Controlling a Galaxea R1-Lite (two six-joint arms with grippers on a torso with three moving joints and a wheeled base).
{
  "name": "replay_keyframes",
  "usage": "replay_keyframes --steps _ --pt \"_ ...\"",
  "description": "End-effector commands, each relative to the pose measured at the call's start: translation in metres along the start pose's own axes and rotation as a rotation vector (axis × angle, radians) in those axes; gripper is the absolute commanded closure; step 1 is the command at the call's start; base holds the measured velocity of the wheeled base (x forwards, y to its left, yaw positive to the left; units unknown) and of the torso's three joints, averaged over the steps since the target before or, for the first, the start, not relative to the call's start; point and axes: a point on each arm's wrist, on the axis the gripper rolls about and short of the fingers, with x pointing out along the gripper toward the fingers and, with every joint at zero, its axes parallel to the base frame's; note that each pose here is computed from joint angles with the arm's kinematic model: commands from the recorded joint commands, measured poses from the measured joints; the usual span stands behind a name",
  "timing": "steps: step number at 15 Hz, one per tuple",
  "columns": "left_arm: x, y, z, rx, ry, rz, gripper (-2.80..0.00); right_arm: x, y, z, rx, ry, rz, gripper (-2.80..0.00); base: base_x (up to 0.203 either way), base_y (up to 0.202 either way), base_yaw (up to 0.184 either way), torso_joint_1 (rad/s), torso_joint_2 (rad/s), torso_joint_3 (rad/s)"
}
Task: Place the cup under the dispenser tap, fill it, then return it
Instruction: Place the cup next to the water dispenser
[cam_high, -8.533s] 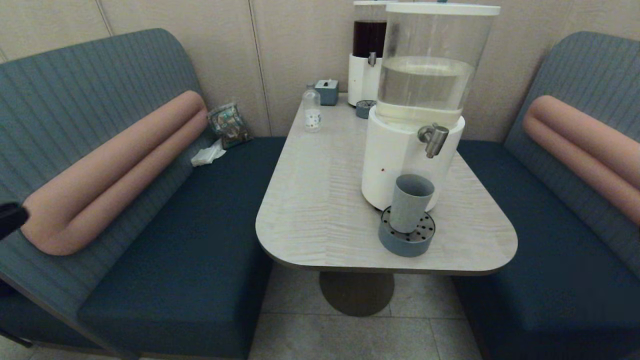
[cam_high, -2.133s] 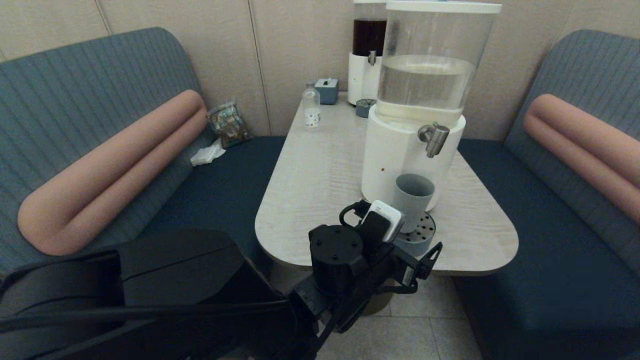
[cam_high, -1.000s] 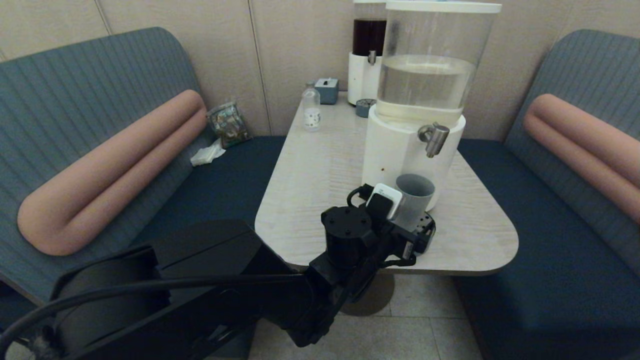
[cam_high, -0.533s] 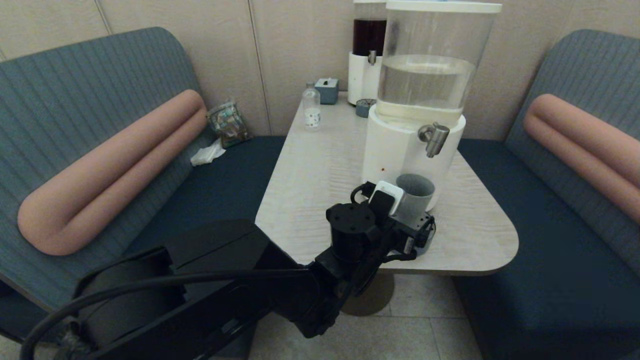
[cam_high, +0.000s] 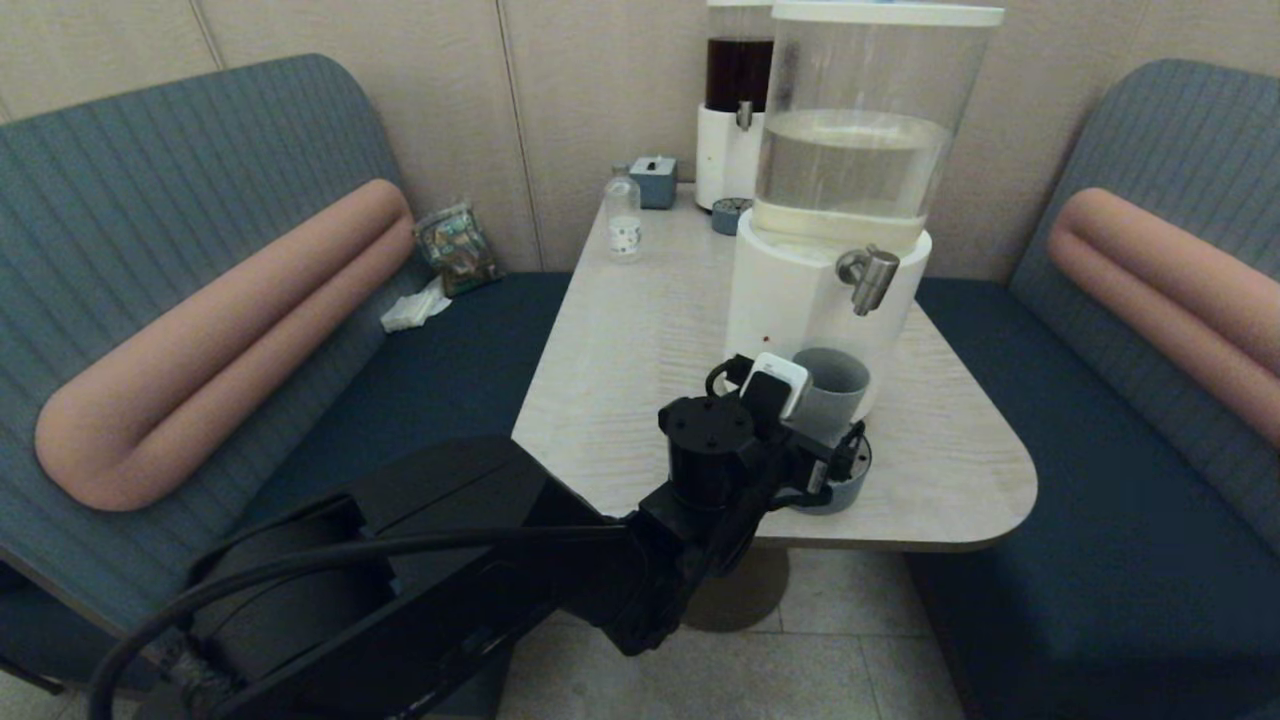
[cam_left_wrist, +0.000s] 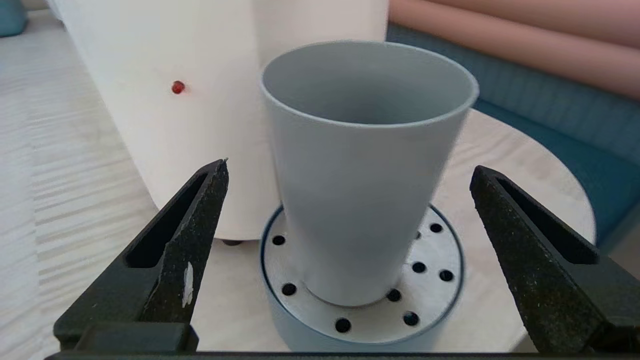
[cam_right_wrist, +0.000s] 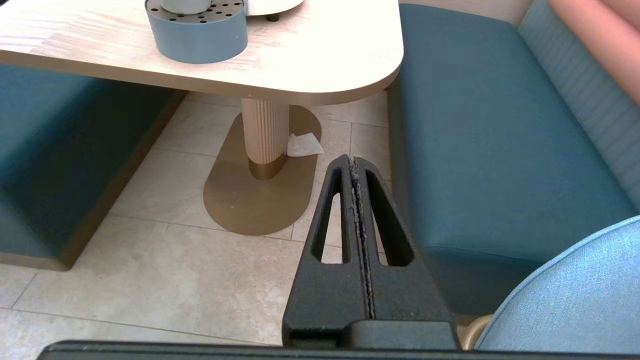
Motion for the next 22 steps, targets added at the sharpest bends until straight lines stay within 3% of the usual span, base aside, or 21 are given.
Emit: replay_keyframes --steps 1,22 --pt "0.002 0.002 -0.002 0.0 -0.008 0.006 -2.8 0.0 0.0 0.0 -0.001 0.001 0.0 0.0 0.0 0.0 0.0 0.0 0.0 0.0" --pt "0.022 0.002 -0.004 -0.001 -0.029 0.035 -2.8 0.0 0.0 0.0 -0.001 0.0 0.0 0.0 0.0 0.0 0.0 0.0 0.0 0.0"
